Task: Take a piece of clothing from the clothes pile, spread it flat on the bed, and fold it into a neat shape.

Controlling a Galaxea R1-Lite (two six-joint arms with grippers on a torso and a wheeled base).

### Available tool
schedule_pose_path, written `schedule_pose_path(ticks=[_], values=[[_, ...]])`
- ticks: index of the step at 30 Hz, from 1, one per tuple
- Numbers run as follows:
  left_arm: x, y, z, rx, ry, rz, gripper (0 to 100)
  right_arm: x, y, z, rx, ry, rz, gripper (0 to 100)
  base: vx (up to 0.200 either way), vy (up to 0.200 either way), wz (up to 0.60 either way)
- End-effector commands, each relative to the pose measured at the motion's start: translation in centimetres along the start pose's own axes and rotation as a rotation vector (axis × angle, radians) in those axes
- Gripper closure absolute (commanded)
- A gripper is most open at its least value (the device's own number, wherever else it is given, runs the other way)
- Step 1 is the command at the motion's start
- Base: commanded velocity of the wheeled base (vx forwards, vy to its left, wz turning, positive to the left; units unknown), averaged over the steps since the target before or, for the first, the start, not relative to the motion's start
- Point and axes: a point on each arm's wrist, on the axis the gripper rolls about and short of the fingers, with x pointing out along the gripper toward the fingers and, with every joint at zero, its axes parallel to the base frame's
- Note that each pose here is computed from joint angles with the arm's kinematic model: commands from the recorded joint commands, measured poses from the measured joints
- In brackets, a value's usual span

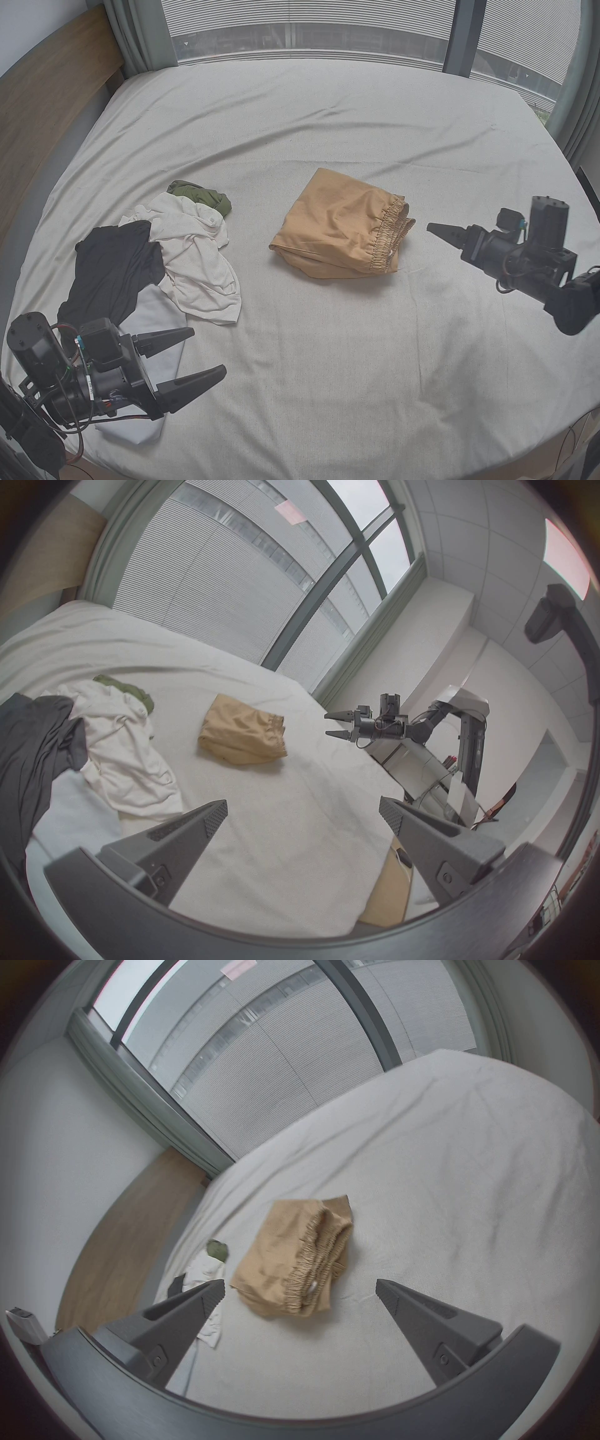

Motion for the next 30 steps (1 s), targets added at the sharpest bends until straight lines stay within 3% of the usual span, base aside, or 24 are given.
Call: schedule_pose_path(ticks=[1, 5, 11, 18, 26, 30], values=[[-2.2, -4.2, 2.4, 0.036, -0.184, -0.043, 0, -10.0, 3.3, 0.9, -0.047, -0.13, 0.131, 0, 0.0, 0.0, 0.0], [-3.6, -5.3, 3.3, 0.026, -0.276, 0.001, 0, -13.6, 3.8, 0.5, -0.09, -0.191, 0.162, 0, 0.0, 0.0, 0.0], [-5.7, -6.1, 3.1, 0.007, -0.265, 0.078, 0, -17.4, 4.0, -0.1, -0.19, -0.281, 0.167, 0, 0.0, 0.0, 0.0], [-9.6, -6.8, 1.7, -0.021, -0.223, 0.192, 0, -21.4, 3.5, -2.1, -0.19, -0.292, 0.132, 0, 0.0, 0.0, 0.0], [-13.2, -7.7, -0.2, -0.007, -0.261, 0.317, 0, -26.4, 3.0, -5.1, -0.2, -0.356, 0.062, 0, 0.0, 0.0, 0.0], [-14.4, -8.3, -1.3, -0.001, -0.263, 0.321, 0, -28.5, 2.7, -7.3, -0.214, -0.388, 0.079, 0, 0.0, 0.0, 0.0]])
